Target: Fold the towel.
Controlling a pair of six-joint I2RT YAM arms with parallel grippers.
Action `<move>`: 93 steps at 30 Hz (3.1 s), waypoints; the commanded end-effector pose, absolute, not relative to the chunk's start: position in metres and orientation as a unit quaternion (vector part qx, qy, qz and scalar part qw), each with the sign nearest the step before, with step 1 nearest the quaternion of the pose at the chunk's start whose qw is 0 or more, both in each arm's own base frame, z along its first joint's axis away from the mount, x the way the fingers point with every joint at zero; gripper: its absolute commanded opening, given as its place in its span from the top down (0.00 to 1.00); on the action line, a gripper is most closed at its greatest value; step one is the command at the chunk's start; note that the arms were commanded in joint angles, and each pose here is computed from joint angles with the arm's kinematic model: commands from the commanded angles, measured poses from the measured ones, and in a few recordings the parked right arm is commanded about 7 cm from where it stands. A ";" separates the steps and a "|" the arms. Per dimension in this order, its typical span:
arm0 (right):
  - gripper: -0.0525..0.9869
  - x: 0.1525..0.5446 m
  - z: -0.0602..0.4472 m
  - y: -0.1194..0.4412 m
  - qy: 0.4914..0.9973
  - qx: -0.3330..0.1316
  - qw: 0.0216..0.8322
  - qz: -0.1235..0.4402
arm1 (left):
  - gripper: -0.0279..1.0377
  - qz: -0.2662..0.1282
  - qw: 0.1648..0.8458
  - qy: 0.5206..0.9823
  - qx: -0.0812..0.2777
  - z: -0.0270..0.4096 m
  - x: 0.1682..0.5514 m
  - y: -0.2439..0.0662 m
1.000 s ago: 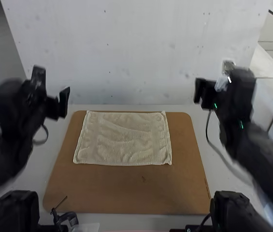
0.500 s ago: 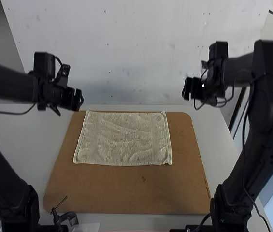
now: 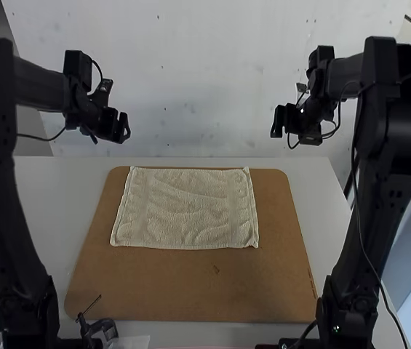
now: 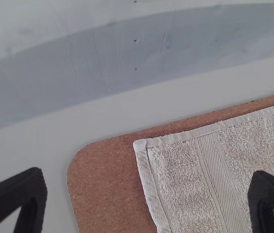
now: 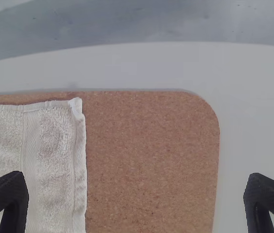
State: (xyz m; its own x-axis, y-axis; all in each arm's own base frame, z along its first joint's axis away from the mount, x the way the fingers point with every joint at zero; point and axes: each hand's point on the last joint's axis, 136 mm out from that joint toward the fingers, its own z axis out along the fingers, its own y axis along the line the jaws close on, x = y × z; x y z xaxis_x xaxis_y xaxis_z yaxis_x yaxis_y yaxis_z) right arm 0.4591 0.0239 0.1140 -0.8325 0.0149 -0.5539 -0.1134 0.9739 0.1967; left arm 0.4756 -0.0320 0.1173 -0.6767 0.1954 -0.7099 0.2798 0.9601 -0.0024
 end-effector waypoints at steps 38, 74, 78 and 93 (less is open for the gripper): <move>0.28 0.487 0.003 0.123 0.976 -0.076 0.157 0.129 | 0.11 -0.069 0.309 0.941 0.120 0.040 0.518 -0.018; 0.47 0.493 -0.050 0.136 0.976 -0.061 0.166 0.130 | 0.11 -0.077 0.311 0.940 0.117 0.041 0.513 -0.013; 0.47 0.494 -0.053 0.142 0.975 -0.067 0.165 0.130 | 0.11 -0.081 0.310 0.940 0.116 0.039 0.513 -0.012; 0.64 0.504 -0.059 0.147 0.974 -0.076 0.187 0.102 | 0.11 -0.083 0.310 0.940 0.113 0.037 0.513 -0.002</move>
